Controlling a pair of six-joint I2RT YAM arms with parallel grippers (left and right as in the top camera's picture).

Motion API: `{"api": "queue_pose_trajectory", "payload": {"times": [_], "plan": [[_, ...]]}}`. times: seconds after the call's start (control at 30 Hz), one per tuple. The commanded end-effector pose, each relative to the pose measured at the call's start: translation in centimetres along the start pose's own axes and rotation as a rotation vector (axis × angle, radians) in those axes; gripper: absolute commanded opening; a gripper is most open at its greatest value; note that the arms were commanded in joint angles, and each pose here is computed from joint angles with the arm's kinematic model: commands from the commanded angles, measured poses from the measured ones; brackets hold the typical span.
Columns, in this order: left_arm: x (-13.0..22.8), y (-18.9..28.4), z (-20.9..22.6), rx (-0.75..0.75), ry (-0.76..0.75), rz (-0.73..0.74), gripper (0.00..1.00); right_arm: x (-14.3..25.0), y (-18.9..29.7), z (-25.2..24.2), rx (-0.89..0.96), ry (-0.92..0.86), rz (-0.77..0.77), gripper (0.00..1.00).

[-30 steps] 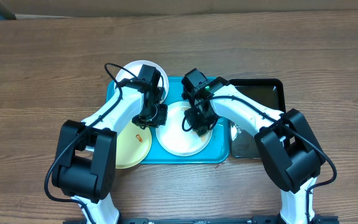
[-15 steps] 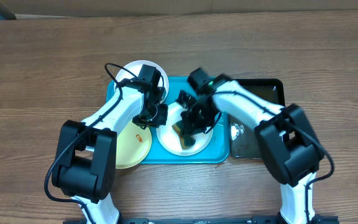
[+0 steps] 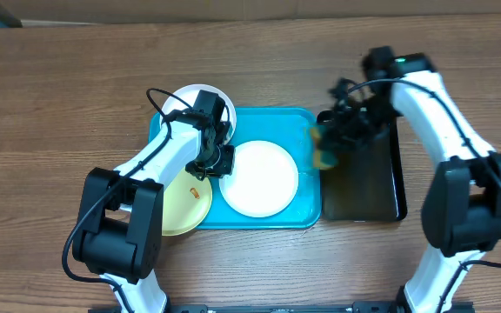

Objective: Clean dirty plates on tray and stack at the side
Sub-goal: 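Return the sponge to the basin with the right gripper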

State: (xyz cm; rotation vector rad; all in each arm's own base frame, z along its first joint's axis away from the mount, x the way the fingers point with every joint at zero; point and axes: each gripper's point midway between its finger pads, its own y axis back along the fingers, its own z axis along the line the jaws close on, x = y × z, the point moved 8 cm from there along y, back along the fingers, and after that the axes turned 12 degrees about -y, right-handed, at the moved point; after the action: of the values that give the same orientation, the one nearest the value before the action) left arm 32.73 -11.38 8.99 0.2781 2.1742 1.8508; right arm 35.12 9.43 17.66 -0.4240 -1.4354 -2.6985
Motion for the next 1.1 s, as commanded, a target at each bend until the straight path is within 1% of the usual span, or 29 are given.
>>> {"api": "queue_pose_trajectory", "payload": {"times": [0.0,0.13,0.2,0.47,0.5,0.53,0.57,0.6,0.63,0.7,0.8,0.97,1.07], "plan": [[0.1,-0.3,-0.3,0.009,-0.015,0.007,0.14,0.0,1.5,-3.5,0.25,-0.08,-0.072,0.04],[0.1,-0.3,-0.3,0.009,-0.015,0.007,0.15,-0.2,1.3,-6.2,0.425,-0.2,-0.121,0.04],[0.1,-0.3,-0.3,0.009,-0.015,0.007,0.15,-0.4,0.8,-7.2,0.477,-0.237,-0.151,0.04],[0.1,-0.3,-0.3,0.009,-0.015,0.007,0.15,-0.5,-2.7,-9.3,0.481,-0.223,-0.157,0.04],[0.1,-0.3,-0.3,0.009,-0.015,0.007,0.15,-0.5,-3.0,-9.5,0.481,-0.222,-0.159,0.09],[0.1,-0.3,-0.3,0.009,-0.015,0.007,0.15,-0.5,-3.3,-9.7,0.48,-0.222,-0.16,0.17],[0.1,-0.3,-0.3,0.009,-0.015,0.007,0.16,-0.5,-3.4,-9.8,0.481,-0.222,-0.159,0.35],[0.1,-0.3,-0.3,0.009,-0.015,0.007,0.16,-0.4,-3.5,-9.9,0.482,-0.222,-0.157,0.46],[0.1,-0.3,-0.3,0.009,-0.015,0.007,0.16,-0.4,-3.5,-9.9,0.481,-0.223,-0.156,0.5],[0.1,-0.3,-0.3,0.009,-0.015,0.007,0.17,-0.4,-3.4,-9.7,0.476,-0.222,-0.155,0.52],[0.1,-0.3,-0.3,0.01,-0.015,0.007,0.19,-0.7,-2.7,-8.7,0.427,-0.215,-0.156,0.52],[0.1,-0.3,-0.3,0.009,-0.015,0.008,0.21,-1.5,0.9,-6.4,0.395,-0.213,-0.196,0.52],[0.1,-0.3,-0.3,0.009,-0.015,0.007,0.22,-1.8,2.0,-5.8,0.387,-0.209,-0.221,0.54]]}}
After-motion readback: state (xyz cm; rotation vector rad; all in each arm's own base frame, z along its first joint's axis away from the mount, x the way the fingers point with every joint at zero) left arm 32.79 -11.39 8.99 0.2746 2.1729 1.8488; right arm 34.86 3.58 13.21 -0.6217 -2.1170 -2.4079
